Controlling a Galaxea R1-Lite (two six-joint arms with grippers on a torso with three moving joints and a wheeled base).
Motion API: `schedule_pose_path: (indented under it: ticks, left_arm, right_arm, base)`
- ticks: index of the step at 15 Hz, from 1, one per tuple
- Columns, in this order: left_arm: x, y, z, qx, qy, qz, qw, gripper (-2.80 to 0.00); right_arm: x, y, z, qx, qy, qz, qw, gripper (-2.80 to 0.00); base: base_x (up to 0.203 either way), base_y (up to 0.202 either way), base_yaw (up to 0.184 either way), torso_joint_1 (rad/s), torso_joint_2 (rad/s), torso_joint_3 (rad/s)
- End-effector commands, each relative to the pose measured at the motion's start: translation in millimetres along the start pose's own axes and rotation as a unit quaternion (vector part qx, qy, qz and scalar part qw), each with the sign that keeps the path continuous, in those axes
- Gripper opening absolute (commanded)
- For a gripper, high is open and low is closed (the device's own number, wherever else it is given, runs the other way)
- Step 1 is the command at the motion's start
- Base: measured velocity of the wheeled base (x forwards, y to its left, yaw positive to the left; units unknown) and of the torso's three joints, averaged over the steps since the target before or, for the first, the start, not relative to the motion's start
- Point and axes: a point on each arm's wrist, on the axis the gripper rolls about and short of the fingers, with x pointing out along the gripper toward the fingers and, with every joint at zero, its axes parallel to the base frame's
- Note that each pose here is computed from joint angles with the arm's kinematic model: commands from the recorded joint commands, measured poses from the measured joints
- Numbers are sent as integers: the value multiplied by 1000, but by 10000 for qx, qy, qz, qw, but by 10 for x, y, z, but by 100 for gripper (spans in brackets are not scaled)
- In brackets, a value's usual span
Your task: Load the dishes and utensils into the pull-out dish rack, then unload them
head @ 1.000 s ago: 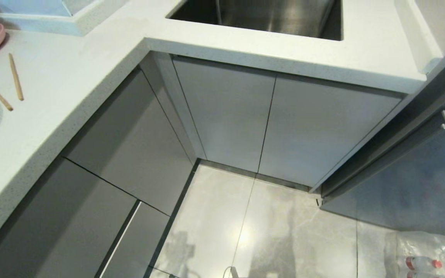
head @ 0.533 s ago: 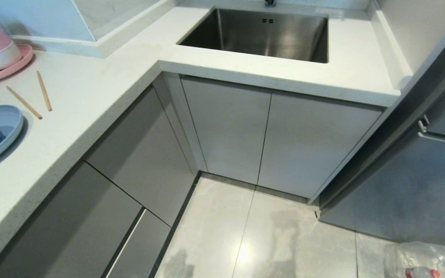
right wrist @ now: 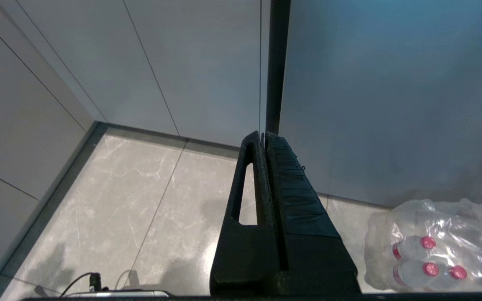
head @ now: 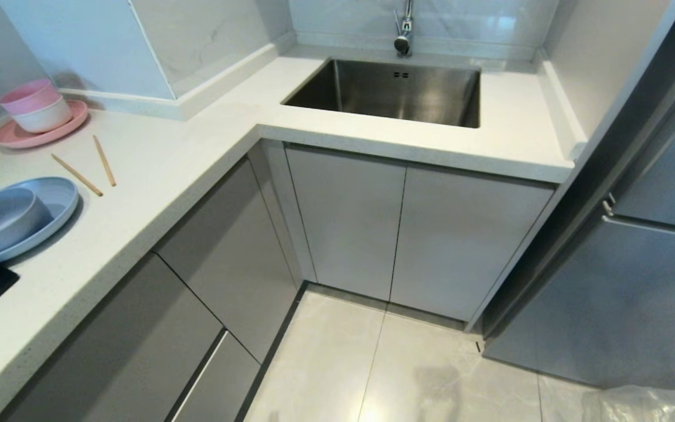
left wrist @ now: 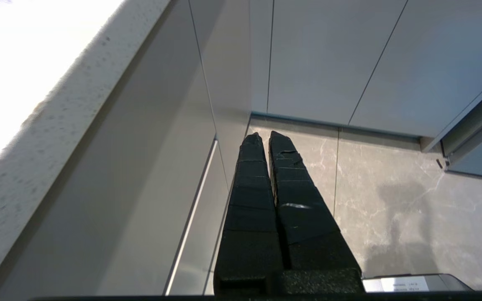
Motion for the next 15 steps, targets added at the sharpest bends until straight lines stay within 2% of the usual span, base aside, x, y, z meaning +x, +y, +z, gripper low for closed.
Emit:
schedule_pose_path:
  ticks: [1, 6, 15]
  left_arm:
    - [1, 0, -1, -5, 5, 1, 10000, -280]
    - [1, 0, -1, -44, 5, 1, 10000, -280]
    - [1, 0, -1, -51, 5, 1, 10000, -280]
  right_arm:
    - [1, 0, 1, 1, 6, -2, 10000, -280]
    - [1, 0, 1, 1, 6, 4, 10000, -280]
    - [1, 0, 1, 9, 6, -2, 10000, -280]
  base:
    - [0, 0, 0, -2, -2, 185]
    - [0, 0, 0, 2, 1, 134]
    - [0, 0, 0, 1, 0, 3]
